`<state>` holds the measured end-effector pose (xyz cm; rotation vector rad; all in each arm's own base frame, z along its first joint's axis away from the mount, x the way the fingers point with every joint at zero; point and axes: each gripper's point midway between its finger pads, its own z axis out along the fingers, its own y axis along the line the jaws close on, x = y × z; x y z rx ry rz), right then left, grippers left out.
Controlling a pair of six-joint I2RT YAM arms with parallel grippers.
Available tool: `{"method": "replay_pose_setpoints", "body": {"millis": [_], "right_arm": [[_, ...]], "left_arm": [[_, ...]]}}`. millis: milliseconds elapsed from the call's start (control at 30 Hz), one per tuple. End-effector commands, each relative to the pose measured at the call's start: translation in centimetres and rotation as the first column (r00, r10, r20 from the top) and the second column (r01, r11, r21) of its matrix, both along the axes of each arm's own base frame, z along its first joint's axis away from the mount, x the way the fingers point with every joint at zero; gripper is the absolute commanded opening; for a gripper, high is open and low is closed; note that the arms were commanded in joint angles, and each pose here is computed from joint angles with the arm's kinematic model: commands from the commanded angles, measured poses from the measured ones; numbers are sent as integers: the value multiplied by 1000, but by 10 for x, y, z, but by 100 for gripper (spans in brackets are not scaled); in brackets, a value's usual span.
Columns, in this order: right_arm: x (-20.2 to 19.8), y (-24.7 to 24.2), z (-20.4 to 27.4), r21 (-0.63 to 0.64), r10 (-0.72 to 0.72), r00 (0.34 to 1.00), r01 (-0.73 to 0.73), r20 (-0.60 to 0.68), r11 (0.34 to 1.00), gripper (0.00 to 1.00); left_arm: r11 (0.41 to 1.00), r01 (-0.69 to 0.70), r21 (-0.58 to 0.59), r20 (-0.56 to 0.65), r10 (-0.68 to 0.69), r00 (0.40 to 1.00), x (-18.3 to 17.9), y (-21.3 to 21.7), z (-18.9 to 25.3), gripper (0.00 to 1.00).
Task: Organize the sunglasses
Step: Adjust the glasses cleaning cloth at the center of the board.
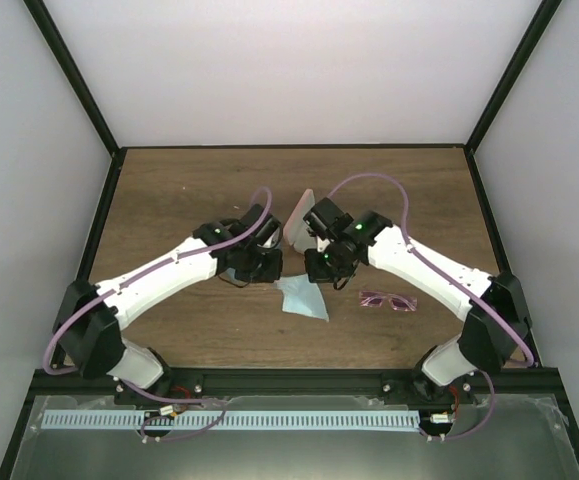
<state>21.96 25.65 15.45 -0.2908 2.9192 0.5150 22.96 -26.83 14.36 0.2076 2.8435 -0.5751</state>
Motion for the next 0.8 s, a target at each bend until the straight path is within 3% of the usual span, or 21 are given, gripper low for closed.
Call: {"method": "replay_pose_setpoints", "body": {"millis": [0, 233, 367, 433, 500, 633, 767], "right_arm": [[12, -13, -17, -35, -39, 999, 39, 4, 999, 1], [30, -16, -38, -69, -47, 999, 47, 11, 997, 1], [34, -25, -61, -116, -67, 998, 65, -10, 991, 1], [34, -34, -73, -159, -83, 996, 78, -24, 984, 1], [32, -45, -85, -208, -98, 995, 88, -37, 974, 1], [32, -70, -100, -279, -141, 990, 128, -26, 952, 1], [35, -79, -107, -285, -165, 986, 153, -19, 946, 1]], "left_arm": [[1000, 10, 26, -2, -10, 1000, 9, -6, -14, 8], [996, 47, 77, 22, -49, 999, 30, -20, -31, 10], [994, 57, 94, 34, -60, 998, 32, -17, -40, 23], [994, 62, 94, 36, -66, 997, 32, -18, -44, 38], [994, 68, 87, 38, -71, 997, 33, -21, -47, 44], [995, 82, 56, 26, -84, 996, 35, -31, -48, 52], [992, 123, 16, 3, -123, 992, 28, -41, -50, 52]]}}
